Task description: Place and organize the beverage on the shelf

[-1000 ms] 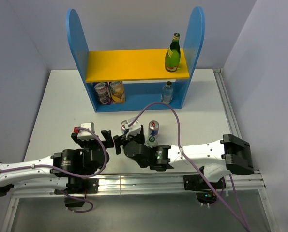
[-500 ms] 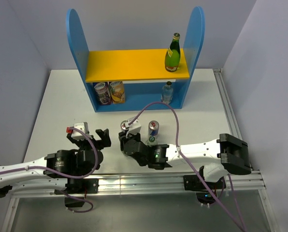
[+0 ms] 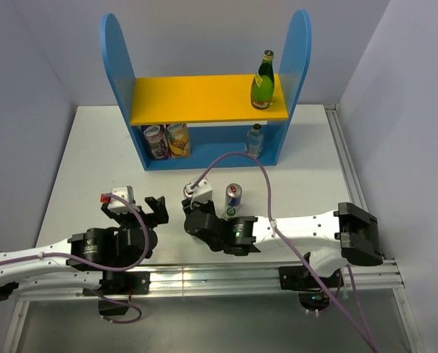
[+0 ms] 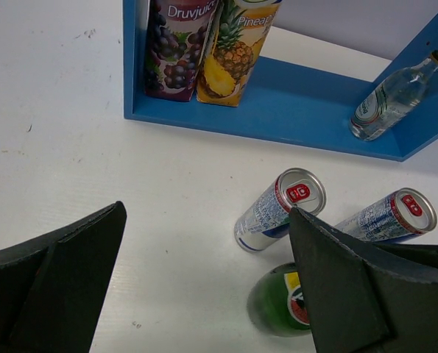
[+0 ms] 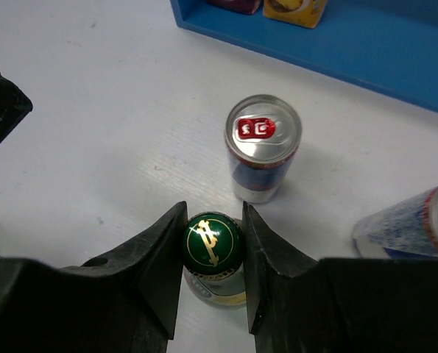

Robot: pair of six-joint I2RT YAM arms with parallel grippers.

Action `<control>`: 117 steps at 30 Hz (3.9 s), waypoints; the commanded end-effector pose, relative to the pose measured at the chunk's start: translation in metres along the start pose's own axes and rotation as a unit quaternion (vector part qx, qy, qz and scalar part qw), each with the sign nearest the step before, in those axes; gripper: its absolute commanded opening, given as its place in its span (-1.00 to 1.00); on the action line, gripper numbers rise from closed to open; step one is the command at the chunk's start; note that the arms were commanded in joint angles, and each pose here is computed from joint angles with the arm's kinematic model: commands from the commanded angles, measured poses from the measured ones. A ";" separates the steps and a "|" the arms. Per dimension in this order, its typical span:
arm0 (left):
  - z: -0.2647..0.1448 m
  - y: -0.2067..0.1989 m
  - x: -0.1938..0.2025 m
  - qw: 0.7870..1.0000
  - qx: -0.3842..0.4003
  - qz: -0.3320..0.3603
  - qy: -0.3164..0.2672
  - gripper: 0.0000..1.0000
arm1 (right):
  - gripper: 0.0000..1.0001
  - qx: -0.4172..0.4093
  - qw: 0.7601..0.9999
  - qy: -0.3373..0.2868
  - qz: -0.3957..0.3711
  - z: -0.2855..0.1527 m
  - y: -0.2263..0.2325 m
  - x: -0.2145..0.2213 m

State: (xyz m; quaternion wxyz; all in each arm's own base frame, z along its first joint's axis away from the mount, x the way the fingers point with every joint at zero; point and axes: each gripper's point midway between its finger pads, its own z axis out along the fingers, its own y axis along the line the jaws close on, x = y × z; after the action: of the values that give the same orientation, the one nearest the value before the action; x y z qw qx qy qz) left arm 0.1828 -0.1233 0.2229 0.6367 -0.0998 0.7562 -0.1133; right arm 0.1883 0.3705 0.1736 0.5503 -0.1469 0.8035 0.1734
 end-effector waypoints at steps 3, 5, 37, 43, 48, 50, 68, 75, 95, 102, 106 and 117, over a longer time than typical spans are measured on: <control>0.000 -0.002 -0.009 1.000 -0.008 -0.011 -0.011 0.99 | -1.00 0.032 0.993 -0.111 0.039 -0.042 -0.023 -0.147; 0.000 -0.001 -0.009 1.000 -0.010 -0.014 -0.012 0.99 | -1.00 0.037 0.988 -0.140 0.056 -0.050 -0.036 -0.191; -0.001 -0.007 -0.004 1.000 0.017 -0.020 -0.003 0.99 | -1.00 0.202 0.943 -0.258 0.055 0.035 -0.218 -0.427; -0.001 -0.007 -0.004 1.000 0.016 -0.022 -0.003 0.99 | -1.00 0.216 0.943 -0.250 0.046 0.045 -0.226 -0.419; -0.002 -0.006 -0.004 1.000 0.016 -0.023 -0.002 0.99 | -0.96 0.228 0.943 -0.241 0.040 0.052 -0.231 -0.411; -0.001 -0.006 -0.004 1.000 0.014 -0.024 -0.002 0.99 | -0.67 0.227 0.944 -0.237 0.038 0.055 -0.230 -0.407; -0.001 -0.006 -0.004 1.000 0.013 -0.023 -0.002 0.99 | 1.00 0.202 0.947 -0.240 0.070 0.011 -0.208 -0.396; -0.003 -0.014 -0.005 0.999 0.036 -0.014 0.003 0.99 | 1.00 0.156 0.950 -0.242 0.118 -0.066 -0.175 -0.360; 0.067 -0.070 0.117 0.989 0.105 0.038 0.099 0.99 | 1.00 0.060 0.981 -0.078 0.169 -0.131 -0.160 -0.101; 0.097 -0.083 0.134 0.988 0.090 0.060 0.109 0.99 | 1.00 0.064 0.981 -0.073 0.169 -0.131 -0.170 -0.081; 0.109 -0.096 0.140 0.988 0.089 0.067 0.110 0.99 | 1.00 0.070 0.981 -0.071 0.169 -0.133 -0.176 -0.074; 0.159 -0.084 0.149 0.993 0.014 0.069 0.092 0.97 | 1.00 0.075 0.979 -0.067 0.178 -0.148 -0.199 -0.055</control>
State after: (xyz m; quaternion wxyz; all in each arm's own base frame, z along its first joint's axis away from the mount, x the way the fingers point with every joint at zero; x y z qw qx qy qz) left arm 0.2959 -0.2501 0.0653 0.5473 0.0030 0.8328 -0.0828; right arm 0.1698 0.1420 0.2546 0.5684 0.0362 0.7900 0.2269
